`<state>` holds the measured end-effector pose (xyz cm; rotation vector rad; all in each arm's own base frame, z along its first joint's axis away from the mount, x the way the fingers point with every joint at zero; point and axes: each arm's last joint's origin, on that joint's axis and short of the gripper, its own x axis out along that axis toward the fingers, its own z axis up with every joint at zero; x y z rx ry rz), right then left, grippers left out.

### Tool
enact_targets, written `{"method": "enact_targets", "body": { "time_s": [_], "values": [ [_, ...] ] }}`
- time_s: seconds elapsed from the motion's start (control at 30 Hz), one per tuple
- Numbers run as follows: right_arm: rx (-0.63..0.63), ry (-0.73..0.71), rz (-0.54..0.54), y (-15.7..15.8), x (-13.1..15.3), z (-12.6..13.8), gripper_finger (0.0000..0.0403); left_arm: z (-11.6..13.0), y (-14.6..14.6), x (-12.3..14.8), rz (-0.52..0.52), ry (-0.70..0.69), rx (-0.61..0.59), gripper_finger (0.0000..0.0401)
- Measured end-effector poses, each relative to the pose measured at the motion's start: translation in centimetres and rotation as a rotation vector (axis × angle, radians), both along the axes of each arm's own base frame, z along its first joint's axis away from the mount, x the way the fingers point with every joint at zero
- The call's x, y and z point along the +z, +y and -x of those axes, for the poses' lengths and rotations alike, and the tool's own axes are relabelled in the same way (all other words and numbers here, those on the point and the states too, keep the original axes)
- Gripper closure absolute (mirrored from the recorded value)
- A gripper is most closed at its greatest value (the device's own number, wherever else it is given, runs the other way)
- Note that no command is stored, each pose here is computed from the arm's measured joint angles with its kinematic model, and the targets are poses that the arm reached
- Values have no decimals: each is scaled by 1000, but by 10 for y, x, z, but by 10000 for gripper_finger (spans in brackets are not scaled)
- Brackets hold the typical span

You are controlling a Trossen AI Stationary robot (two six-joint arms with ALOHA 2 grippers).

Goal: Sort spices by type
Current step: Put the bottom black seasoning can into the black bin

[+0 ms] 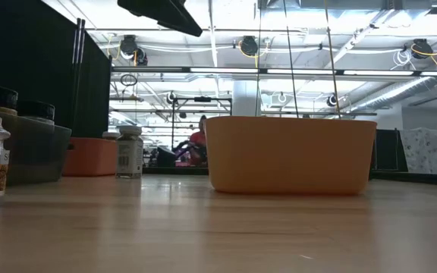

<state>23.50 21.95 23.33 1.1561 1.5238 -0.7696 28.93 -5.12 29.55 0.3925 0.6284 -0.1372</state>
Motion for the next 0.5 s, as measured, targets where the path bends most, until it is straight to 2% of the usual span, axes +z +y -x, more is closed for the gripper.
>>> {"method": "enact_targets", "body": {
  "time_s": [0.33, 0.5],
  "values": [
    [8, -8, 45, -9, -2, -5, 83, 0, 0, 0, -16, -4, 10, 118],
    [48, -4, 50, -7, -12, -12, 83, 0, 1, 0, -18, -4, 12, 118]
  ]
}}
